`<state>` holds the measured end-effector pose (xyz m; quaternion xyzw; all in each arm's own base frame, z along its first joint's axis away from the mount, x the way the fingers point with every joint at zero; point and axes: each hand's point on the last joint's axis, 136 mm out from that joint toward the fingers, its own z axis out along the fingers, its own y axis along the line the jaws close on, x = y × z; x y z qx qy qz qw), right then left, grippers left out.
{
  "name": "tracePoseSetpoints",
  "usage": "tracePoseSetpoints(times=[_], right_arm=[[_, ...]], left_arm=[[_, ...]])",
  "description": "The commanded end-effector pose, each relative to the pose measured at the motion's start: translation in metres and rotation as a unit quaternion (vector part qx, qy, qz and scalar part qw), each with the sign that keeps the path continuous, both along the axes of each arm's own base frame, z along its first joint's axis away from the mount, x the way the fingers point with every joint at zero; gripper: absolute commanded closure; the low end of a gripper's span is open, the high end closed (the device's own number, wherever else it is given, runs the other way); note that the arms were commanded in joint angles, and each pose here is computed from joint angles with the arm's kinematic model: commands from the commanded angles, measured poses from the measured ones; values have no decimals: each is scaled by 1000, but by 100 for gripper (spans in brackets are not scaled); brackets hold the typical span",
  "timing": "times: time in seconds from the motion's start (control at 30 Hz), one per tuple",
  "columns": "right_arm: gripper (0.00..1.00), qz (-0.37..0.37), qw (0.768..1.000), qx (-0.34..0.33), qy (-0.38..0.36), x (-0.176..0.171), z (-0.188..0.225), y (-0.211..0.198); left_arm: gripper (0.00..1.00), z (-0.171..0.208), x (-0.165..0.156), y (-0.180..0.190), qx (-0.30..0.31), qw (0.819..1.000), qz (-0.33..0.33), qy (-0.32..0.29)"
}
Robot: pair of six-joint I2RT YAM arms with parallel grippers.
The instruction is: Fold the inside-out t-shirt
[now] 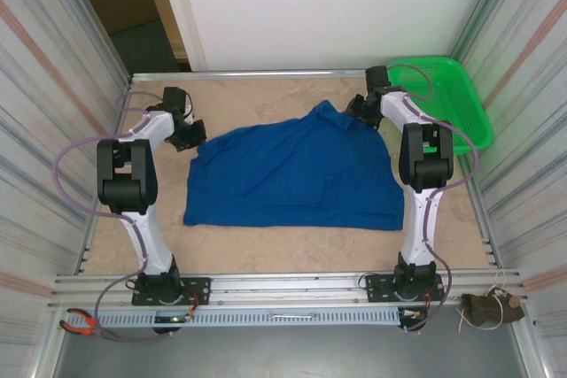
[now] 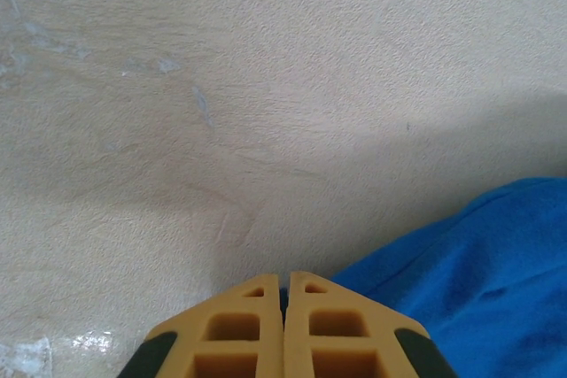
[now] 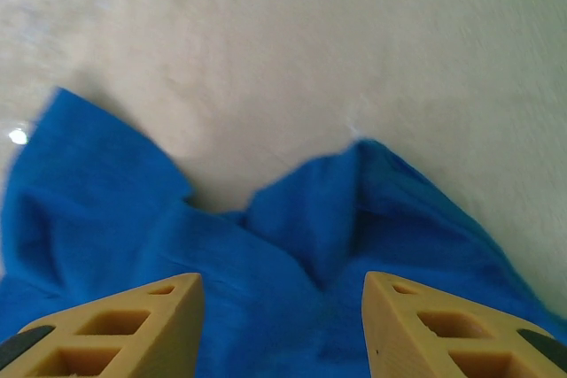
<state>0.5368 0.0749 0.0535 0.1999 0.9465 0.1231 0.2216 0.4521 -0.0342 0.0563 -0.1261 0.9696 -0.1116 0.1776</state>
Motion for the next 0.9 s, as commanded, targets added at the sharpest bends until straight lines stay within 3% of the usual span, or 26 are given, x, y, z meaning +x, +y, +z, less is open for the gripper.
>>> tracePoseSetpoints(times=[0.0, 0.4, 0.6, 0.87], right_arm=[[51, -23, 1000, -8, -3, -8, 16, -6], [59, -20, 1000, 2, -18, -7, 32, 0], [69, -13, 1000, 7, -22, -5, 38, 5], [64, -19, 1000, 17, -13, -2, 29, 8]], left_arm=[[100, 7, 5, 1, -7, 1000, 0, -10], [100, 9, 8, 0, -9, 1000, -1, -13], [100, 8, 7, 0, -9, 1000, 0, -13], [100, 10, 9, -1, -14, 1000, 0, -15]])
